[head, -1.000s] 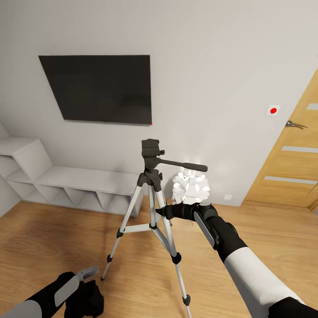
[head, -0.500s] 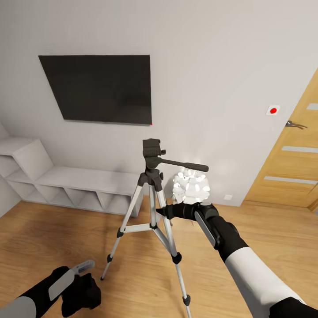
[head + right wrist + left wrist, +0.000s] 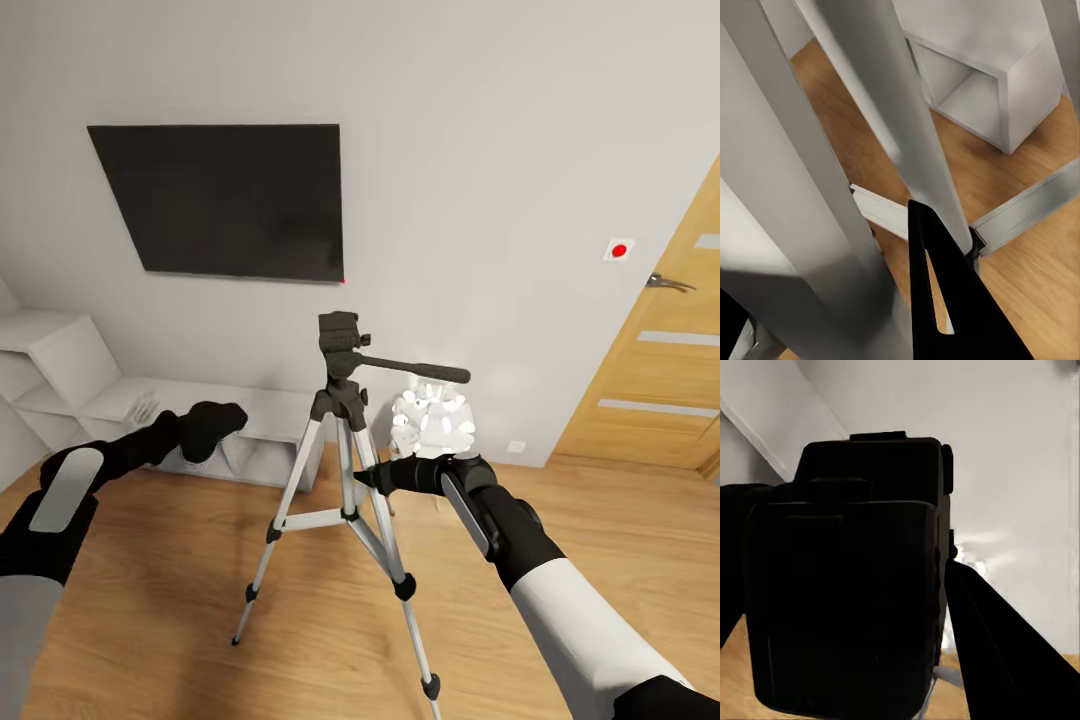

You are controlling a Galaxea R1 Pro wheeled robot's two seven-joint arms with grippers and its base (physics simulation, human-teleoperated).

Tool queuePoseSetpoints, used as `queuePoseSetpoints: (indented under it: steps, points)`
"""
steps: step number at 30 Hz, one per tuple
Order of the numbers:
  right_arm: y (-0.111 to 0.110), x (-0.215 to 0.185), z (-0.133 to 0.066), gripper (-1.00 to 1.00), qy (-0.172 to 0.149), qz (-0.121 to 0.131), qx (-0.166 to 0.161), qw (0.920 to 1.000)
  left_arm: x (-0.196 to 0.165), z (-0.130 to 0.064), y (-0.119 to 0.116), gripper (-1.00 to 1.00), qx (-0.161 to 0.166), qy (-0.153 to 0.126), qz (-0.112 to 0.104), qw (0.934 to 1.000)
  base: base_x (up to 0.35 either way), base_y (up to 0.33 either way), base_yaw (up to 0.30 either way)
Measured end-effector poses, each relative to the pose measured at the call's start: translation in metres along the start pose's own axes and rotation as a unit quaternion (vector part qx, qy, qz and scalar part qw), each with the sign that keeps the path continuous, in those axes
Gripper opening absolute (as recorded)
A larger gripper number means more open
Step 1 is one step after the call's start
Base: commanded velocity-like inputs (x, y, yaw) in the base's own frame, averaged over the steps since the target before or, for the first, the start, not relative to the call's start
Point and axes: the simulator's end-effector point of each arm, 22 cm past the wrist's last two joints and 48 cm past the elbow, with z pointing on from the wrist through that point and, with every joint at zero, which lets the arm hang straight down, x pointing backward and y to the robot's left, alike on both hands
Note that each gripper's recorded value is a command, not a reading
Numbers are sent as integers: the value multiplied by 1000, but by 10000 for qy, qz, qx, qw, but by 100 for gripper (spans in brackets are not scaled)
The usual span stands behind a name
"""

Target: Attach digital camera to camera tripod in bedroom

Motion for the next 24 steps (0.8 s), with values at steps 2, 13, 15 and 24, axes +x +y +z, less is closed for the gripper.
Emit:
queuePoseSetpoints:
  steps: [2, 13, 15, 24]
  points:
    - [0, 0, 0, -100, -1, 1, 0, 10000, 0, 2, -10, -100, 117, -101, -84, 9998, 0, 0, 0]
    - [1, 0, 0, -100, 7, -10, 0, 10000, -93, -13, -171, -100, 1097, -1048, 817, 9850, 0, 0, 0]
    - [0, 0, 0, -100, 5, -6, -1, 10000, -97, -3, -250, -100, 1619, -919, 1010, 9773, 0, 0, 0]
    - [0, 0, 0, -100, 4, -6, 1, 10000, -70, -5, -358, -100, 1987, -1100, 1997, 9532, 0, 0, 0]
